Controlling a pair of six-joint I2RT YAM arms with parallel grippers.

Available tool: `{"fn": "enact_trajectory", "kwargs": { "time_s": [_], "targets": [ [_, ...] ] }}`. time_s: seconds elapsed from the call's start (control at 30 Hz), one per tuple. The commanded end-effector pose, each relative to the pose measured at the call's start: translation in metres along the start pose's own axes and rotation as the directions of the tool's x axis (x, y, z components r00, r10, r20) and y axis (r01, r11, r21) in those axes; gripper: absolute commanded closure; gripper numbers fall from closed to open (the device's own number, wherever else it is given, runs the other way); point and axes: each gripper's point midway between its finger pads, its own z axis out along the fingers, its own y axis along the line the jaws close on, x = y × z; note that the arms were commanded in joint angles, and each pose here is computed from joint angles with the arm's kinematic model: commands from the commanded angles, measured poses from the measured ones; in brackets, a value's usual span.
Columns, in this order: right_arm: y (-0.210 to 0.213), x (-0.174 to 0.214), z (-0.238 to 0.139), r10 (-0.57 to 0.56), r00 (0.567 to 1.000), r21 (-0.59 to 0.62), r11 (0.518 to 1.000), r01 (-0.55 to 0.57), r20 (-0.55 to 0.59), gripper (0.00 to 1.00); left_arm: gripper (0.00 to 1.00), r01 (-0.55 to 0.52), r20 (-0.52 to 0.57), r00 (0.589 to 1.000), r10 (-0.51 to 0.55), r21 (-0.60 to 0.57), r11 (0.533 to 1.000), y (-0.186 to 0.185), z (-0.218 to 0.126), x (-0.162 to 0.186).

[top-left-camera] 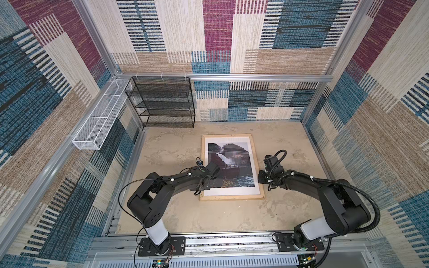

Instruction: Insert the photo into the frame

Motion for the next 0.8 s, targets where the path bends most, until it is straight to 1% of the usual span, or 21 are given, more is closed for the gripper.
{"fn": "enact_trajectory", "kwargs": {
  "time_s": [0.0,0.17,0.33,0.53,0.77],
  "targets": [
    [0.057,0.051,-0.005,-0.015,0.974,-0.273,0.961,-0.049,-0.228,1.0,1.0,0.055,-0.229,0.973,0.004,0.25,0.967,-0.049,-0.007,0.043],
    [0.058,0.052,-0.002,-0.003,0.973,-0.26,0.964,-0.059,-0.231,1.0,1.0,0.029,-0.198,0.98,0.012,0.202,0.979,-0.037,-0.007,0.038],
    [0.052,0.048,-0.008,0.012,0.978,-0.23,0.971,-0.061,-0.206,1.0,1.0,0.002,-0.178,0.984,0.029,0.171,0.985,-0.032,-0.003,0.03],
    [0.046,0.056,-0.013,0.035,0.978,-0.22,0.972,-0.081,-0.208,1.0,1.0,-0.021,-0.168,0.984,0.052,0.182,0.983,-0.039,0.001,0.016],
    [0.041,0.065,-0.015,0.062,0.975,-0.21,0.972,-0.108,-0.215,1.0,1.0,-0.032,-0.181,0.981,0.07,0.206,0.978,-0.049,0.006,0.015]
  ]
}}
